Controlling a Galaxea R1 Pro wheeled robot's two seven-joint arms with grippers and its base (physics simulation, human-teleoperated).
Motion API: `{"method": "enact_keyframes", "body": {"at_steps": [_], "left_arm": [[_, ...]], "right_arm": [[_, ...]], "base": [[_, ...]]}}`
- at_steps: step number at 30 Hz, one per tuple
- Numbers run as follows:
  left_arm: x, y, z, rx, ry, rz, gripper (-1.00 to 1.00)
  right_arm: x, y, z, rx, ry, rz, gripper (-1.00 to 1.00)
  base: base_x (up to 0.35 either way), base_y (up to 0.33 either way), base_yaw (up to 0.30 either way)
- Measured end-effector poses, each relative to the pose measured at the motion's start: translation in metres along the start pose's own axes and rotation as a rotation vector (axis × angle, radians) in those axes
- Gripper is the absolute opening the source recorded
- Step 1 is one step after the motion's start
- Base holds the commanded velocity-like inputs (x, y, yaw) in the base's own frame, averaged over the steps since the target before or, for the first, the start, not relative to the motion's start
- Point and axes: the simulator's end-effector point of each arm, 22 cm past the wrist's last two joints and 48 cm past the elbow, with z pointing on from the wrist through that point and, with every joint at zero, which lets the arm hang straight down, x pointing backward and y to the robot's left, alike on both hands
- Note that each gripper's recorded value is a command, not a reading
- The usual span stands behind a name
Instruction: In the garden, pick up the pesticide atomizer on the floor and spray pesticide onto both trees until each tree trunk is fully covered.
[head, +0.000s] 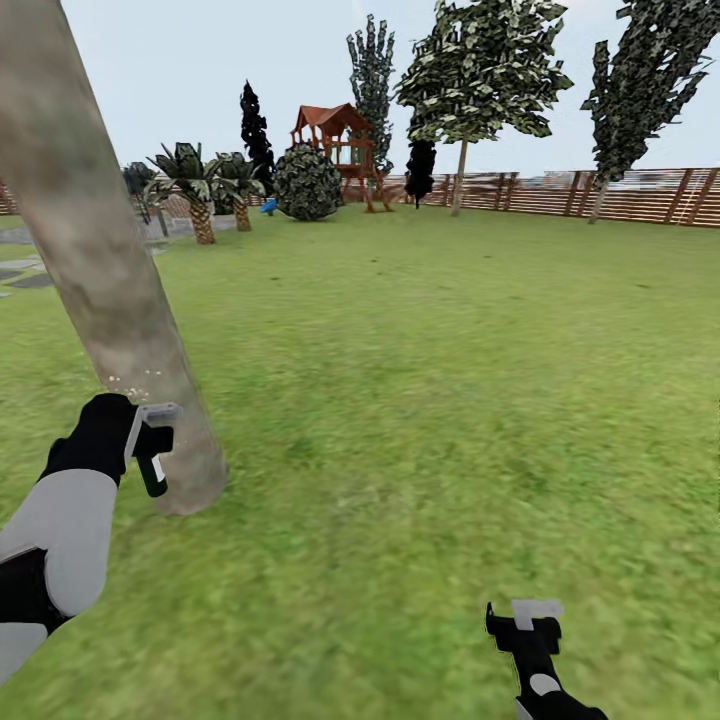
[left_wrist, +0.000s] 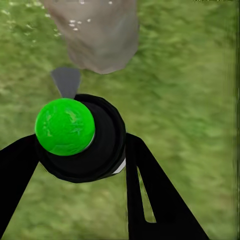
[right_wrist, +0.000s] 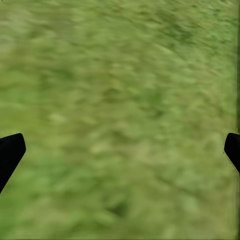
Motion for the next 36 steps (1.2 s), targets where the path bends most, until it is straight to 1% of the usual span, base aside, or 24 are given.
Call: {"method": "enact_keyframes", "body": {"at_steps": [3, 14, 18, 28, 32, 35, 36], "left_arm": [[0.0, 0.0, 0.0, -0.001, 0.0, 0.002, -1.0], [0.002, 0.002, 0.001, -0.004, 0.003, 0.002, -1.0], [0.007, 0.002, 0.004, -0.004, 0.015, 0.003, -1.0], [0.008, -0.003, 0.005, 0.006, 0.019, 0.002, -1.0], [0.01, 0.006, 0.006, -0.009, 0.021, -0.001, -1.0], [0.029, 0.015, 0.015, -0.026, 0.043, 0.006, -1.0], [0.041, 0.017, 0.02, -0.032, 0.058, 0.011, -1.0]], "right_arm": [[0.0, 0.0, 0.0, 0.0, 0.0, 0.0, 1.0], [0.0, 0.0, 0.0, -0.001, 0.0, 0.0, 1.0], [0.0, 0.0, 0.0, -0.001, 0.0, 0.0, 1.0], [0.0, 0.001, 0.0, -0.001, 0.0, 0.001, 1.0], [0.0, 0.001, 0.0, -0.001, 0.0, 0.001, 1.0], [0.0, 0.001, 0.0, -0.002, 0.0, 0.001, 1.0], [0.0, 0.001, 0.0, -0.002, 0.0, 0.001, 1.0]], "base": [[0.108, -0.273, 0.113], [0.013, -0.274, 0.272], [0.043, -0.274, 0.262], [0.149, -0.265, 0.027], [0.166, -0.252, 0.196], [0.164, -0.251, 0.269], [0.158, -0.251, 0.275]]}}
